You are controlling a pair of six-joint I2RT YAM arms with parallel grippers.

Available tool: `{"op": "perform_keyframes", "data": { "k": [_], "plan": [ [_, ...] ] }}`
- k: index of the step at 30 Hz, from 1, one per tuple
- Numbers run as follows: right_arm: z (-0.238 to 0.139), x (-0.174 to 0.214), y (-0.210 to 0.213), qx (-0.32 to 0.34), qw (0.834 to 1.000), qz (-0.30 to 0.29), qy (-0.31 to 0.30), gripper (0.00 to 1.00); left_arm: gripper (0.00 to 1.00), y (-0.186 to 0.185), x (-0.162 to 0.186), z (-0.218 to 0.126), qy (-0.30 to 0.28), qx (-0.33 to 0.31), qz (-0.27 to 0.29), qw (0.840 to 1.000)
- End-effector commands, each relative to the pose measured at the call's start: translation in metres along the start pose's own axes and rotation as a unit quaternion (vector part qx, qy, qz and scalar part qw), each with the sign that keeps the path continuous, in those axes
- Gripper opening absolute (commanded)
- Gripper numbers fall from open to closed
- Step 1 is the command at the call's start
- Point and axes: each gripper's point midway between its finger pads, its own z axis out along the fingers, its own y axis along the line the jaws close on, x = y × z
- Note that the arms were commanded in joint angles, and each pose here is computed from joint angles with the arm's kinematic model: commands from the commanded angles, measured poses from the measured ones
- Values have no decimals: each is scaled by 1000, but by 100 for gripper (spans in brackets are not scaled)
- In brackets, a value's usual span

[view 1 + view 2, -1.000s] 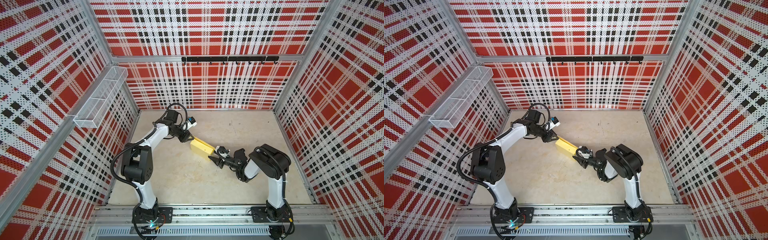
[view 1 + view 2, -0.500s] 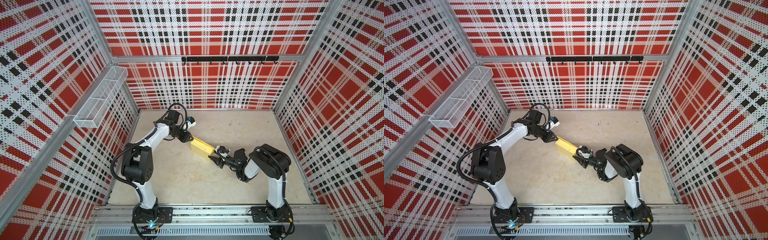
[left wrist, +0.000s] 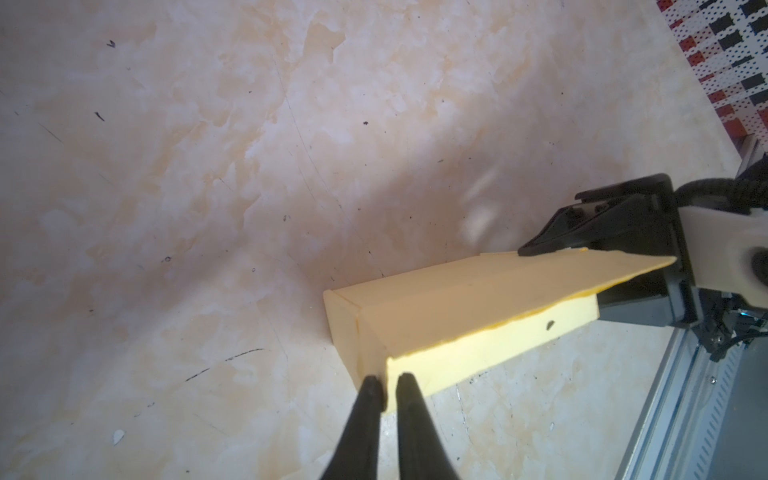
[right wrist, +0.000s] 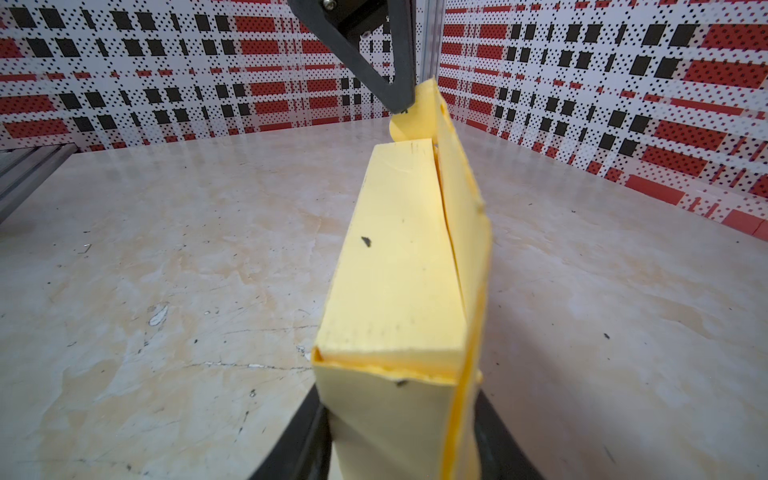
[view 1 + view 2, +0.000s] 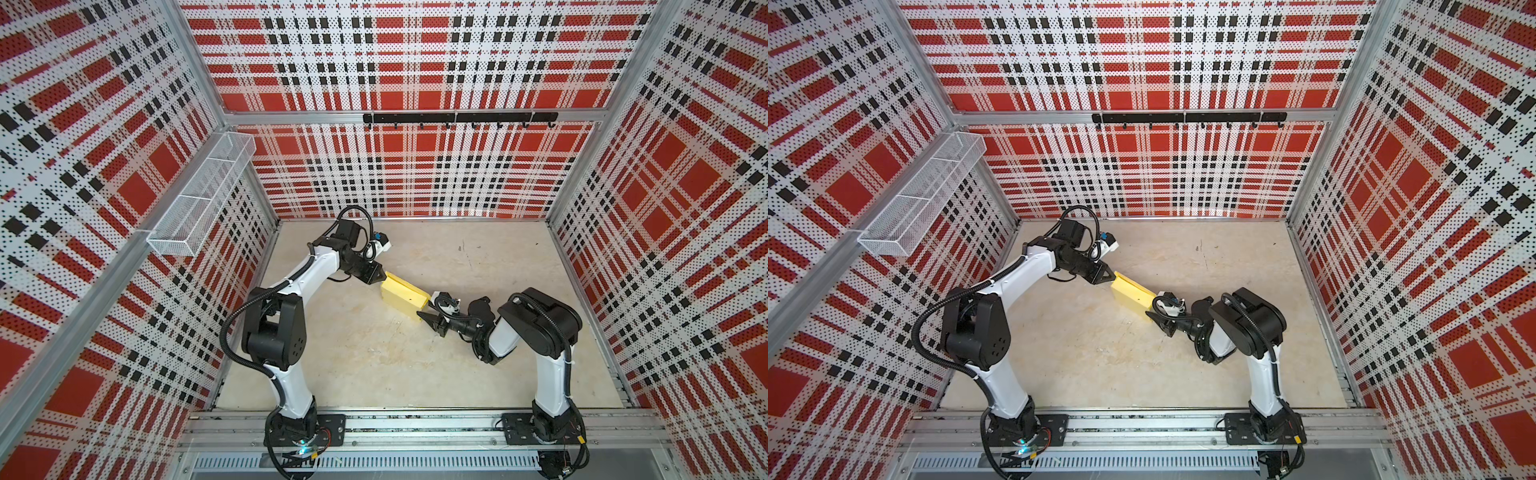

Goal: Fold the paper box

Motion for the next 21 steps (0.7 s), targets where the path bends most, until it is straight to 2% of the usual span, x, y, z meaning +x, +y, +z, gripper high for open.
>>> {"op": "perform_keyframes", "data": {
  "k": [1,7,12,21],
  "plan": [
    [-1,-7,-3,5,1000,-12,-14,43,10,-13,-6,-9,-20,6,-3,1000],
    [1,-10,-4,6,1000,-10,-18,43,2,-15,-1,-5,-17,8,-13,1000],
    [1,-10,-6,11,1000,-10,-18,44,2,-12,2,-2,-13,3,-15,1000],
    [-9,-15,-8,30,999,-15,-17,63,2,-10,3,-1,-11,-6,-12,1000]
  ]
}}
